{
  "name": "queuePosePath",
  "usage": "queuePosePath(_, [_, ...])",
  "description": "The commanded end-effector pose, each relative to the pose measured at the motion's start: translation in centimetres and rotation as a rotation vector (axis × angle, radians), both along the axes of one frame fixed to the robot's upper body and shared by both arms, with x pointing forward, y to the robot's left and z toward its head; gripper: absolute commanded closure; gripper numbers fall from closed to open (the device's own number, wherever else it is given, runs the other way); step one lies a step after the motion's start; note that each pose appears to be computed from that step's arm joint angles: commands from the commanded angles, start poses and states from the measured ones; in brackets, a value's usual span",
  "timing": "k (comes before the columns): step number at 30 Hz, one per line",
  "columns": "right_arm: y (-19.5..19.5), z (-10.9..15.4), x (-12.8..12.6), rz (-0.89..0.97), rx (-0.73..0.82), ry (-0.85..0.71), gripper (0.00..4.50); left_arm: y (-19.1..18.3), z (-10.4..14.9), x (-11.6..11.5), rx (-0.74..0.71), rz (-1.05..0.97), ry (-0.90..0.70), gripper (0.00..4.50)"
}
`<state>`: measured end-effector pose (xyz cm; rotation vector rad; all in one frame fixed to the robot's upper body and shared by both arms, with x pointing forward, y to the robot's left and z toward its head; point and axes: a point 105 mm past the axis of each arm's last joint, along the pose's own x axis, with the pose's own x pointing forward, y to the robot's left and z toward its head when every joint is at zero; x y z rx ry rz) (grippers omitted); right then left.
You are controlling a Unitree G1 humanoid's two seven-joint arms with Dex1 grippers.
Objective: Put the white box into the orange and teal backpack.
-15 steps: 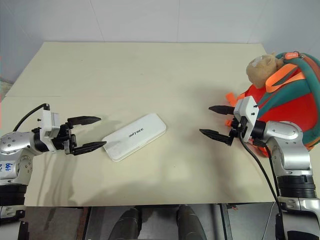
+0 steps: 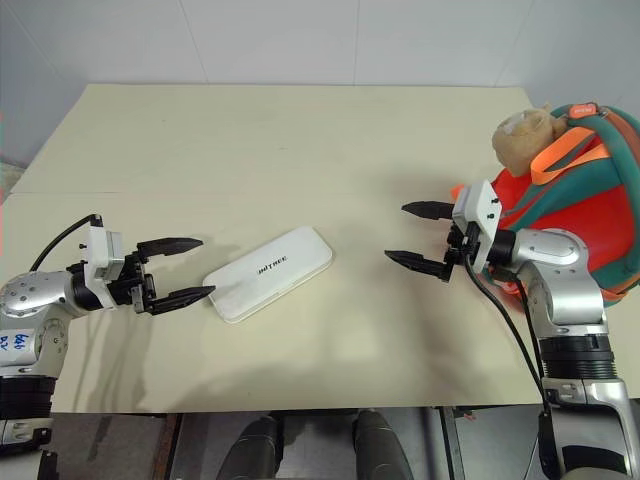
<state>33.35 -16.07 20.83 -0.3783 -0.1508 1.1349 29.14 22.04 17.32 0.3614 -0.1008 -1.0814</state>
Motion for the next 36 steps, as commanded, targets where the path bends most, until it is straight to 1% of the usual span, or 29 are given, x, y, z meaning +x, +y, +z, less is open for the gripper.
queuePosePath(1, [1.2, 0.5, 0.2, 0.046, 0.015, -0.017, 0.39, 1.4, 1.7, -1.0, -0.012, 0.059, -0.062, 0.66])
queuePosePath(2, [1.6, 0.3, 0.4, 0.056, 0.011, -0.019, 0.6, 1.8, 1.7, -1.3, -0.012, 0.08, -0.063, 0.93])
queuePosePath(7, [3.5, -1.6, 2.9, 0.043, -0.028, -0.028, 2.3, 3.3, 1.1, -3.2, -0.007, 0.203, -0.05, 2.48])
queuePosePath(8, [3.8, -1.7, 3.5, 0.037, -0.039, -0.037, 2.63, 3.5, 0.7, -3.7, -0.001, 0.231, -0.032, 2.78])
queuePosePath(10, [4.6, -2.1, 5.2, 0.004, -0.047, -0.046, 3.43, 4.2, -1.0, -4.4, 0.021, 0.302, 0.02, 3.47])
queuePosePath(11, [4.9, -2.2, 5.7, -0.008, -0.049, -0.049, 3.74, 4.4, -1.6, -4.6, 0.03, 0.324, 0.035, 3.78])
queuePosePath(13, [5.4, -2.3, 7.2, -0.056, -0.051, -0.042, 4.46, 3.9, -2.8, -5.1, 0.03, 0.349, 0.081, 4.44])
queuePosePath(17, [6.7, -3.0, 8.8, -0.111, -0.073, -0.021, 4.49, 2.4, -5.2, -6.0, 0.017, 0.381, 0.174, 4.48])
queuePosePath(21, [8.0, -3.9, 9.5, -0.133, -0.077, 0.008, 4.49, 1.8, -6.7, -5.5, 0.005, 0.447, 0.196, 4.48])
queuePosePath(22, [8.3, -4.0, 9.5, -0.134, -0.075, 0.012, 4.49, 1.6, -6.9, -5.4, 0.0, 0.455, 0.199, 4.48])
queuePosePath(24, [9.1, -5.1, 9.5, -0.135, -0.086, 0.038, 4.49, 0.9, -7.1, -4.8, -0.024, 0.463, 0.199, 4.48])
queuePosePath(26, [9.5, -6.4, 9.4, -0.142, -0.105, 0.069, 4.49, 0.1, -7.0, -4.4, -0.045, 0.452, 0.195, 4.48])
queuePosePath(28, [9.8, -7.0, 9.3, -0.142, -0.111, 0.085, 4.49, -0.3, -6.9, -4.3, -0.054, 0.435, 0.194, 4.48])
queuePosePath(32, [11.0, -7.7, 8.7, -0.089, -0.108, 0.1, 4.49, -0.4, -6.7, -4.1, -0.061, 0.427, 0.188, 4.48])
queuePosePath(36, [11.6, -7.8, 7.9, -0.026, -0.099, 0.099, 4.49, -0.6, -6.8, -3.8, -0.055, 0.414, 0.186, 4.48])
